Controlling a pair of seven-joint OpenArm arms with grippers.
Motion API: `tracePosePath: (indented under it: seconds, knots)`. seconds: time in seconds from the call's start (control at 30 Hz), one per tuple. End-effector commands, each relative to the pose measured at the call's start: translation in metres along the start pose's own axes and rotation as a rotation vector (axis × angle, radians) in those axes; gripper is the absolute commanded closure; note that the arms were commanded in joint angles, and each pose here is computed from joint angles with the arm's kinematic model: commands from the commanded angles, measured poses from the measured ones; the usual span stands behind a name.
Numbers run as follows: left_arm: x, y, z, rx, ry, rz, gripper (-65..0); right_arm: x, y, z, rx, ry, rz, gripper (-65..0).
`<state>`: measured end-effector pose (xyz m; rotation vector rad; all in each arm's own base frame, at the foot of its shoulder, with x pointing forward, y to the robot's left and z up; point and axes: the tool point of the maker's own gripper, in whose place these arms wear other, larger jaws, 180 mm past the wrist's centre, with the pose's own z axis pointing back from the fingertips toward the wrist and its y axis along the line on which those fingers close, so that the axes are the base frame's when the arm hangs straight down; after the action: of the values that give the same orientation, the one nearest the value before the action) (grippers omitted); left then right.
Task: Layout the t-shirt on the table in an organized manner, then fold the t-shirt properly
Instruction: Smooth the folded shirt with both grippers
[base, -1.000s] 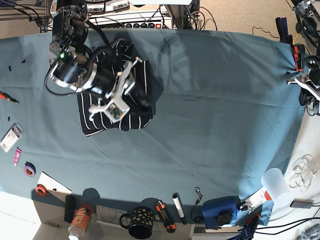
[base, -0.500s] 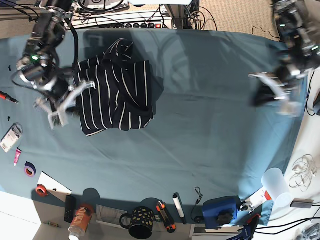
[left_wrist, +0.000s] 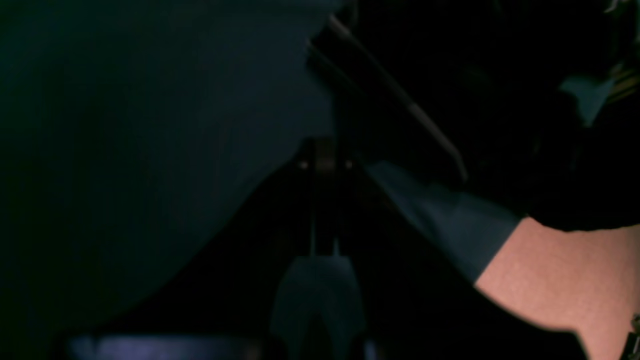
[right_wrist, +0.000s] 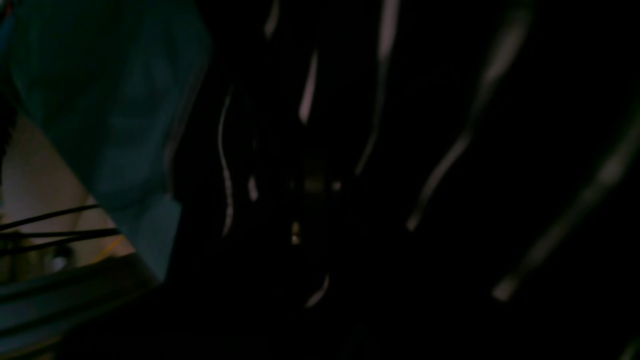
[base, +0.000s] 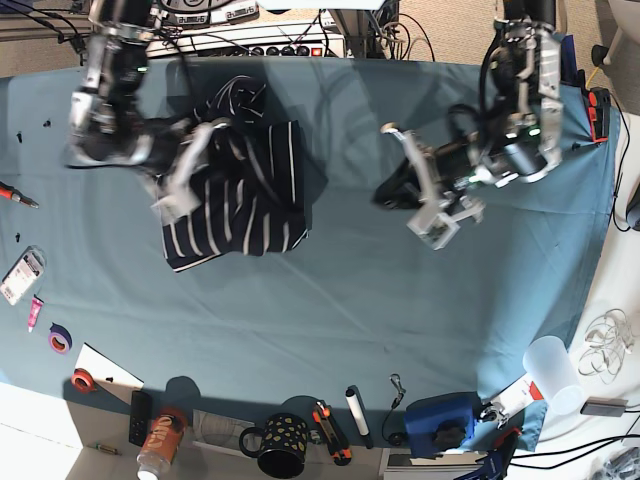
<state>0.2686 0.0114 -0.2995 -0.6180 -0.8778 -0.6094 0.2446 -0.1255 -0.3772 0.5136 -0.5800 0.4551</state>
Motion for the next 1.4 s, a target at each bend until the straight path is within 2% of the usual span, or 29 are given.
tracePosePath:
  seconds: [0.0,0.13,0.2,0.27,0.4,0.5,0.77,0.97,1.1,1.2,1.37]
  knots:
    - [0.016,-0.004,0.0,-0.008,-0.05,-0.036,0.0,0.011,-0.004,-0.002,-0.009,-0.034,0.018,0.0]
    - [0.014,-0.008,-0.005,-0.01,-0.03,-0.075,0.0,0.024,0.005,-0.012,0.038,-0.07,0.022,0.0]
    - [0.012,-0.007,-0.006,0.0,-0.019,-0.082,0.0,0.043,0.017,-0.005,0.097,-0.123,0.03,0.0]
    - [0.011,-0.006,-0.006,0.005,-0.015,-0.085,0.0,0.064,0.026,0.007,0.116,-0.177,0.081,0.0]
    - [0.011,-0.006,-0.006,0.004,-0.016,-0.085,0.0,0.106,0.025,0.028,0.052,-0.279,0.189,0.0]
    - [0.011,-0.006,-0.006,0.004,-0.016,-0.085,0.0,0.121,0.003,0.026,-0.037,-0.306,0.185,0.0]
    - [0.011,-0.006,-0.006,0.004,-0.017,-0.084,0.0,0.11,-0.046,-0.006,-0.038,-0.261,-0.004,0.0]
    - [0.011,-0.006,-0.006,0.004,-0.016,-0.084,0.0,0.09,-0.071,-0.027,-0.027,-0.163,-0.118,0.0]
    - [0.01,-0.007,-0.006,0.003,-0.014,-0.082,0.0,0.095,-0.063,-0.02,0.01,-0.133,-0.101,0.0]
    - [0.01,-0.007,-0.006,0.003,-0.015,-0.083,0.0,0.115,-0.046,-0.002,0.054,-0.17,-0.036,0.0]
    - [0.01,-0.007,-0.006,0.003,-0.015,-0.083,0.0,0.134,-0.044,0.039,-0.04,-0.178,0.117,0.0]
